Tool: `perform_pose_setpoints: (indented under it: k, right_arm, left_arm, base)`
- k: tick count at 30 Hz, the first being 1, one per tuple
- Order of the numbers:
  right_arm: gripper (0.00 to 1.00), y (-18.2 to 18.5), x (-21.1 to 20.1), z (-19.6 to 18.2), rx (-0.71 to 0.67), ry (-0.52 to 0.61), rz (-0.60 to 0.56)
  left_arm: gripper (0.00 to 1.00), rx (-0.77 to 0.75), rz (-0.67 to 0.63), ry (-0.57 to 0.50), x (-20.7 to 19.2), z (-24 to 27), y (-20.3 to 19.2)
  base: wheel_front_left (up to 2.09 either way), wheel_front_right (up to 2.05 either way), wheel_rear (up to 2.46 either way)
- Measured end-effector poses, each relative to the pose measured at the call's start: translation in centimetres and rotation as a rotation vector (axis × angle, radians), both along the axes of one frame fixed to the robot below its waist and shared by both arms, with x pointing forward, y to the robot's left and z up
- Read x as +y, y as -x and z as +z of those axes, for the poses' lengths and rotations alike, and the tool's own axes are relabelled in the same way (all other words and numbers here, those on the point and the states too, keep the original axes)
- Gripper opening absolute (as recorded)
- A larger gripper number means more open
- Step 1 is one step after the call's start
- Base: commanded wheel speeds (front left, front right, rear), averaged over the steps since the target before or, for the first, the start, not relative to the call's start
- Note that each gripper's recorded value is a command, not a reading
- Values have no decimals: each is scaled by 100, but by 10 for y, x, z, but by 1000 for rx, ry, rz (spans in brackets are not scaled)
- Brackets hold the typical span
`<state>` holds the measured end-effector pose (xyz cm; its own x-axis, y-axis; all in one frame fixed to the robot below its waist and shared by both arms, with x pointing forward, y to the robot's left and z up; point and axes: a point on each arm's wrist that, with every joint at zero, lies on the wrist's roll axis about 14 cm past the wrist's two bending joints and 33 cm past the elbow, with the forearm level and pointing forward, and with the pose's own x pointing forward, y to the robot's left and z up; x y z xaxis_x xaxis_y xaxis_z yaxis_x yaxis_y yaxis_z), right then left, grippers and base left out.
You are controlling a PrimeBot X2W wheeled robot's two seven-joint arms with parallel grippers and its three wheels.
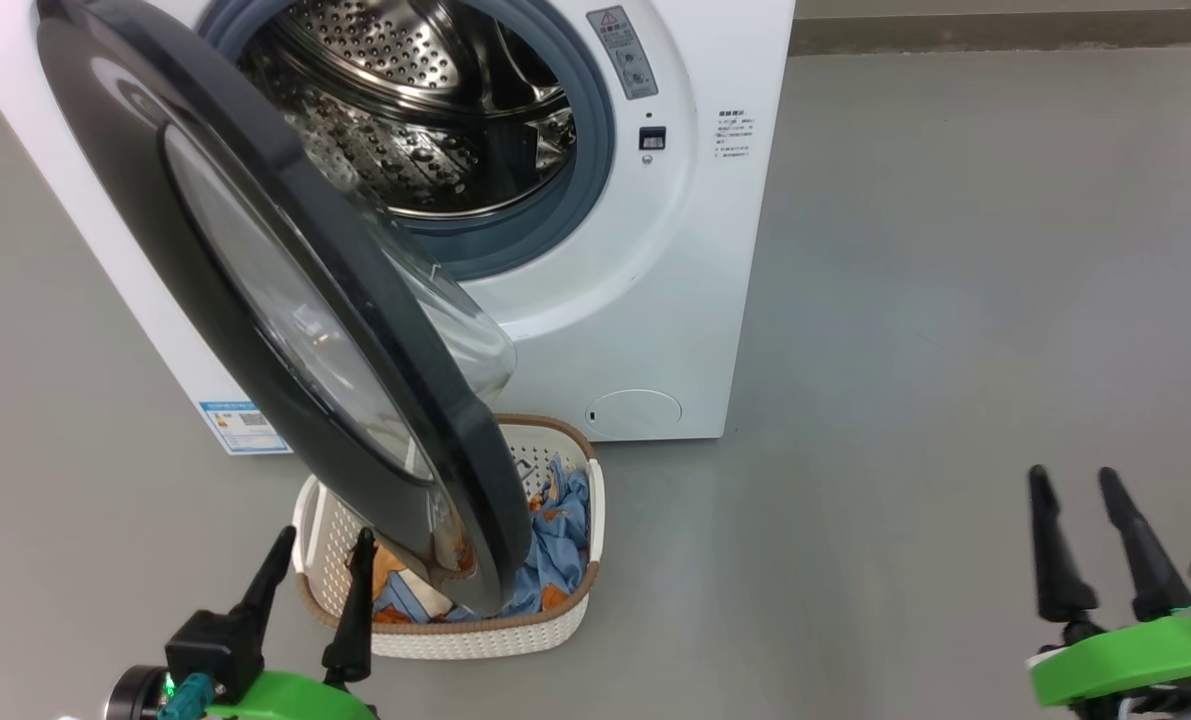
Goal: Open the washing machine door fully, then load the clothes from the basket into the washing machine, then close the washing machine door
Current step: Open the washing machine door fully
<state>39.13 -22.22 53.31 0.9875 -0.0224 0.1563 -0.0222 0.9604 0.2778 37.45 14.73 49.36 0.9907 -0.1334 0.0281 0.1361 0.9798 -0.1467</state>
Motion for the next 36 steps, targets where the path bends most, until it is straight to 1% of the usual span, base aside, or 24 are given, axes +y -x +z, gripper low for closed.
perform_pose_setpoints:
  k: [3, 8, 14, 36]
  right_arm:
    - [100, 2, 15, -3, 7, 95, 24]
    - [100, 5, 35, -14, 37, 191, 62]
    - [100, 4, 47, -17, 43, 191, 81]
    - [100, 3, 52, -27, 75, 199, 95]
  left_arm:
    - [100, 1, 5, 6, 1, 0, 0]
    - [100, 5, 16, 5, 4, -1, 0]
    - [100, 8, 24, 12, 6, -2, 0]
    - [100, 16, 46, 13, 11, -4, -2]
  base:
    - [0, 0, 0]
    - [0, 0, 0]
    - [0, 0, 0]
    - [0, 0, 0]
